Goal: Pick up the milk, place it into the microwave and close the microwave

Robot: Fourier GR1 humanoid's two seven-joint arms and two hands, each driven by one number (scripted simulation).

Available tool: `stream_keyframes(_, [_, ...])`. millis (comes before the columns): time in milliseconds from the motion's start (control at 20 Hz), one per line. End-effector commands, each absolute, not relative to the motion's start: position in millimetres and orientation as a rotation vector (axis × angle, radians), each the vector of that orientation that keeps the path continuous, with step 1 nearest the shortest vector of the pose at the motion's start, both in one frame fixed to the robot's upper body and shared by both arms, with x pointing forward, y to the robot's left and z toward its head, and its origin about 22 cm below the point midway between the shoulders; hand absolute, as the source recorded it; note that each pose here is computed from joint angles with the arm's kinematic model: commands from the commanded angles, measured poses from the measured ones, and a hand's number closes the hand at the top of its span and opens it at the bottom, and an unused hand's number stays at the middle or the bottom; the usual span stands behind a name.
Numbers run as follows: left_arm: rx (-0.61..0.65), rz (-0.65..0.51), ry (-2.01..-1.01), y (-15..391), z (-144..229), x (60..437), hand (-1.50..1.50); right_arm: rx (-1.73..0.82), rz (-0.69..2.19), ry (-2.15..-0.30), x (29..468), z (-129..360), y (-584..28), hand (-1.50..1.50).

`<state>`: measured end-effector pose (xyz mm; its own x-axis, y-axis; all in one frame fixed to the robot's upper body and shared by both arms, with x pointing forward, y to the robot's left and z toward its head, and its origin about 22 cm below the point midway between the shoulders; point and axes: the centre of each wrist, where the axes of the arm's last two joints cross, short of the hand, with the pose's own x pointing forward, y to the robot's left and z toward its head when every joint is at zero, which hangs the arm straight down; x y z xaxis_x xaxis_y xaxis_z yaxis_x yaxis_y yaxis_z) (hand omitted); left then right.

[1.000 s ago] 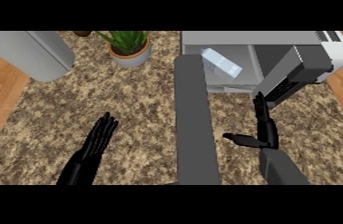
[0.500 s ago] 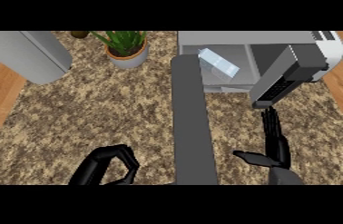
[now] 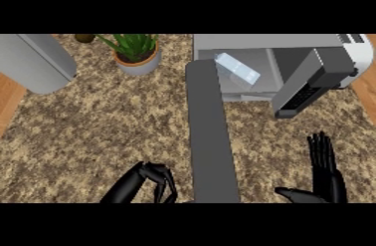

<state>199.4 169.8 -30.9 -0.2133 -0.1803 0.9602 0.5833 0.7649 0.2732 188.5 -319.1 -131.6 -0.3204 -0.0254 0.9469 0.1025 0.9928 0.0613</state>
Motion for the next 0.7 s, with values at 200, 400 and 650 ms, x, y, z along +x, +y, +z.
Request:
stream_keyframes(200, [-0.448,-0.831,-1.593,105,-44,219,1.5,-0.028,-0.132,-1.965,146,-74,-331,-1.5])
stream_keyframes(400, [-0.443,-0.872,-1.59,66,-54,215,1.5,-0.019,-0.114,-1.981,132,-59,-343,-1.5])
stream_keyframes(650, [-0.449,-0.884,-1.593,45,-64,227,1.5,0.104,-0.11,-2.004,120,-38,-331,-1.5])
